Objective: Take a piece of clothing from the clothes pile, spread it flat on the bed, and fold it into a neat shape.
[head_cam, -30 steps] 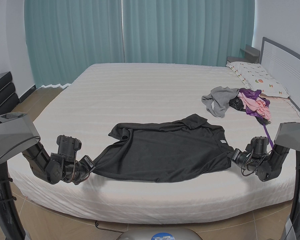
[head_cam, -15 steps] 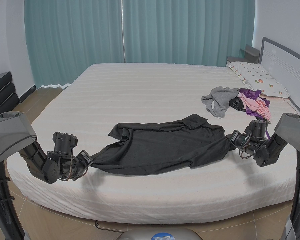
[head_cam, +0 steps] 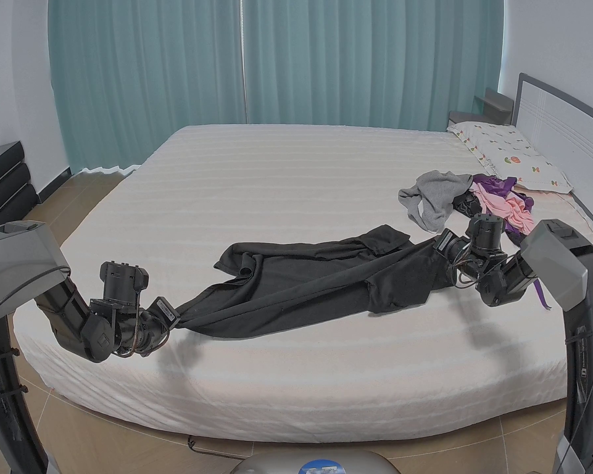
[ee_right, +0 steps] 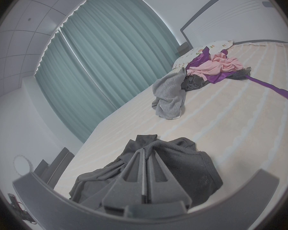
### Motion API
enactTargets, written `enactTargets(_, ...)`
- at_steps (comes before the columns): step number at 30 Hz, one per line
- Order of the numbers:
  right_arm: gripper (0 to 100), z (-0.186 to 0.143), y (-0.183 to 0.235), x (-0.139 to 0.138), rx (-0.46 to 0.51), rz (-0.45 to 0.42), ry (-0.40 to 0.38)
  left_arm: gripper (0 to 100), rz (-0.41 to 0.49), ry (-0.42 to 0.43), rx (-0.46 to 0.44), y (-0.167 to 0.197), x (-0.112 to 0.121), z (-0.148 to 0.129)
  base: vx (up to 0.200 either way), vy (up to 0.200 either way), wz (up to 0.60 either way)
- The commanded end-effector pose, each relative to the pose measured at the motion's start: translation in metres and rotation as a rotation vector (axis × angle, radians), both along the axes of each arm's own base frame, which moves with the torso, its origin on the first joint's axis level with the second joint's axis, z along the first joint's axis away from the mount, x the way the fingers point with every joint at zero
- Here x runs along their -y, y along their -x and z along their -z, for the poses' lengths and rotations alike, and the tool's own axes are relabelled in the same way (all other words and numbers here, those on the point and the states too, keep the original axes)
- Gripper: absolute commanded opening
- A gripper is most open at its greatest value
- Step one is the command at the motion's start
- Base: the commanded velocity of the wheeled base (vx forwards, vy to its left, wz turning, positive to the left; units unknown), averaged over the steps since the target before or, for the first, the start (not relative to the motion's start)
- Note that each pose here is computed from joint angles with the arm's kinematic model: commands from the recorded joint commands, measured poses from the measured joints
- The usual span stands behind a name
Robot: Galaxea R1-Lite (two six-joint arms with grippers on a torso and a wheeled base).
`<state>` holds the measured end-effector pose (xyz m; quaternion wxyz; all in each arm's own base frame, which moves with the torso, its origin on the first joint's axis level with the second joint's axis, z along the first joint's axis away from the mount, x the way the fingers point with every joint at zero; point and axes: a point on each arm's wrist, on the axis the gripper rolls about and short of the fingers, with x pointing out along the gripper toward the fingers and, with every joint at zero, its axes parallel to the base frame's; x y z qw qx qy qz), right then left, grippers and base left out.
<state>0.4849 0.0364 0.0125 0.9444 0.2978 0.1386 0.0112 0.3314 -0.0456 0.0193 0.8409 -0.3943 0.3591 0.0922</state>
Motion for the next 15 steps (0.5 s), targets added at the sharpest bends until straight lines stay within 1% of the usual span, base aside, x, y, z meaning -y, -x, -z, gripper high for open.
enactTargets(1, 0, 0.037, -0.011, -0.014, -0.041, -0.003, 0.020, 0, 0.003, 0.000, -0.013, 0.000, 0.000, 0.005, 0.000, 0.000, 0.00)
enactTargets(3, 0, 0.040, -0.011, -0.018, -0.062, -0.018, 0.020, 0, 0.003, 0.000, -0.013, 0.000, 0.000, 0.006, 0.000, 0.000, 0.00)
enactTargets(4, 100, 0.041, -0.011, -0.018, -0.075, -0.020, 0.021, 0, 0.003, 0.000, -0.013, 0.000, 0.000, 0.006, 0.000, 0.000, 0.00)
enactTargets(8, 100, 0.044, -0.013, -0.018, -0.087, -0.026, 0.020, 0, 0.003, -0.001, -0.020, -0.001, 0.000, 0.009, 0.000, 0.000, 0.00)
enactTargets(11, 100, 0.032, -0.012, -0.012, -0.067, -0.016, 0.016, 0, 0.004, -0.003, -0.023, -0.001, 0.000, 0.010, 0.000, 0.000, 0.00)
enactTargets(13, 100, 0.014, -0.008, -0.005, -0.055, -0.003, 0.002, 0, 0.004, -0.001, -0.023, -0.001, 0.000, 0.010, 0.000, 0.000, 0.00)
enactTargets(14, 100, 0.012, -0.007, -0.004, -0.055, -0.004, 0.000, 0, 0.004, -0.001, -0.023, -0.001, 0.000, 0.010, 0.000, 0.000, 0.00)
enactTargets(15, 100, 0.003, -0.002, -0.002, -0.051, -0.014, -0.005, 0, 0.004, -0.001, -0.023, -0.001, 0.000, 0.010, 0.000, 0.000, 0.00)
